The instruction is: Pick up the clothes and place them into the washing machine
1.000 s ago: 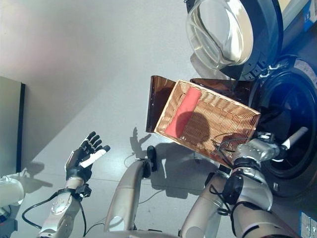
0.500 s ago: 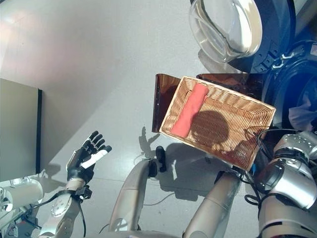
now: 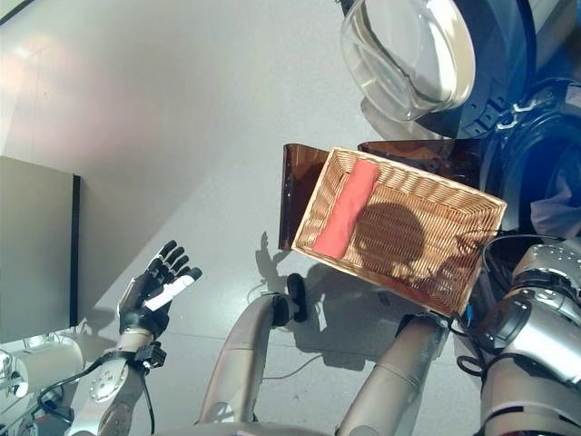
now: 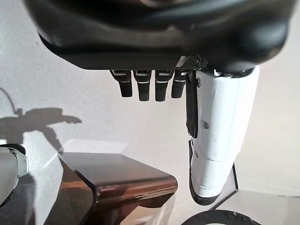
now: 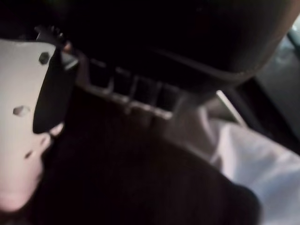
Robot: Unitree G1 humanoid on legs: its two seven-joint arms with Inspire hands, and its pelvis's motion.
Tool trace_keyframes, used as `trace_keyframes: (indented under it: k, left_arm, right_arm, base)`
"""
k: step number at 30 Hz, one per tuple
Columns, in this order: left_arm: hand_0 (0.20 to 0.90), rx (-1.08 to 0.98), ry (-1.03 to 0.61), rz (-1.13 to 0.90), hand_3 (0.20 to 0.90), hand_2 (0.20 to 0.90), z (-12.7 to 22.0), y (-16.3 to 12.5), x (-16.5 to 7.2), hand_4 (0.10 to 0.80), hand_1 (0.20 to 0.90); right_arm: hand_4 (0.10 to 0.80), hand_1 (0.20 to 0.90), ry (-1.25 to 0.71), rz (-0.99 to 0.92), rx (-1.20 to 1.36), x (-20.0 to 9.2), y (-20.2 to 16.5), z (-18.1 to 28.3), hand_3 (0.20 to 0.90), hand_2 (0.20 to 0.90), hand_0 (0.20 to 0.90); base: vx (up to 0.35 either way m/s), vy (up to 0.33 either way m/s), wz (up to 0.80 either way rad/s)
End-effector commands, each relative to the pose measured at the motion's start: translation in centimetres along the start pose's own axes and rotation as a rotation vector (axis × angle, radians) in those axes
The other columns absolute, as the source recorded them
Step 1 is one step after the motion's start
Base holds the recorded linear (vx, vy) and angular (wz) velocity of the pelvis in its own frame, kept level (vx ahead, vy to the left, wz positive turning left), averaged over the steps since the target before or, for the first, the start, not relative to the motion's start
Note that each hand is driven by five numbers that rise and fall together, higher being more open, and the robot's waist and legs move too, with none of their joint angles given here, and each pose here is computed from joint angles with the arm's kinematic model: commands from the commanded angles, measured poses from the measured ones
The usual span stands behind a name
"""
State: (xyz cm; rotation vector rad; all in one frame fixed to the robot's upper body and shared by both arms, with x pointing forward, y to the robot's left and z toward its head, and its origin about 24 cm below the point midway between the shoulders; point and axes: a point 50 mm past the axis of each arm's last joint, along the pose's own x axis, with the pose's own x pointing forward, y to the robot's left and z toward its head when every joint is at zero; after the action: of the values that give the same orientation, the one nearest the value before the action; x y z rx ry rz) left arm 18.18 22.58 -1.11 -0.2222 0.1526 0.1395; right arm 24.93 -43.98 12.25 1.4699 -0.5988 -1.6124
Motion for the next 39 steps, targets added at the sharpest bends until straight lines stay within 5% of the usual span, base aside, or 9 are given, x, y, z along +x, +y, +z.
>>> trace_keyframes:
  k: [1,12,27,39]
  left_arm:
    - [0.9,0.025,-0.138,0.087,0.9,0.9,3.0,2.8,0.0,0.8,0.9]
    - [0.9,0.022,-0.139,0.074,0.9,0.9,3.1,3.0,0.1,0.8,0.9]
    - [0.9,0.022,-0.083,0.115,0.9,0.9,1.4,3.4,0.4,0.8,0.9]
    - [0.9,0.043,-0.017,0.158,0.9,0.9,-0.4,3.9,-0.3,0.8,0.9]
  right_arm:
    - [0.8,0.9,-0.184,0.178,-0.05,0.1,2.4,3.1,0.9,0.9,0.9]
    - [0.8,0.9,-0.112,0.205,-0.197,0.0,0.2,0.4,0.9,0.9,0.9]
    - [0.8,0.9,0.133,0.203,-0.666,-0.5,-13.0,-5.2,0.9,0.9,0.9]
    - [0.8,0.9,0.224,0.23,-0.95,-0.8,-19.9,-4.7,0.9,0.9,0.9]
  base:
    - [-0.009,-0.031,0.0]
    - [-0.006,-0.015,0.04]
    - [0.087,-0.054,0.0]
    - [0.077,-0.014,0.01]
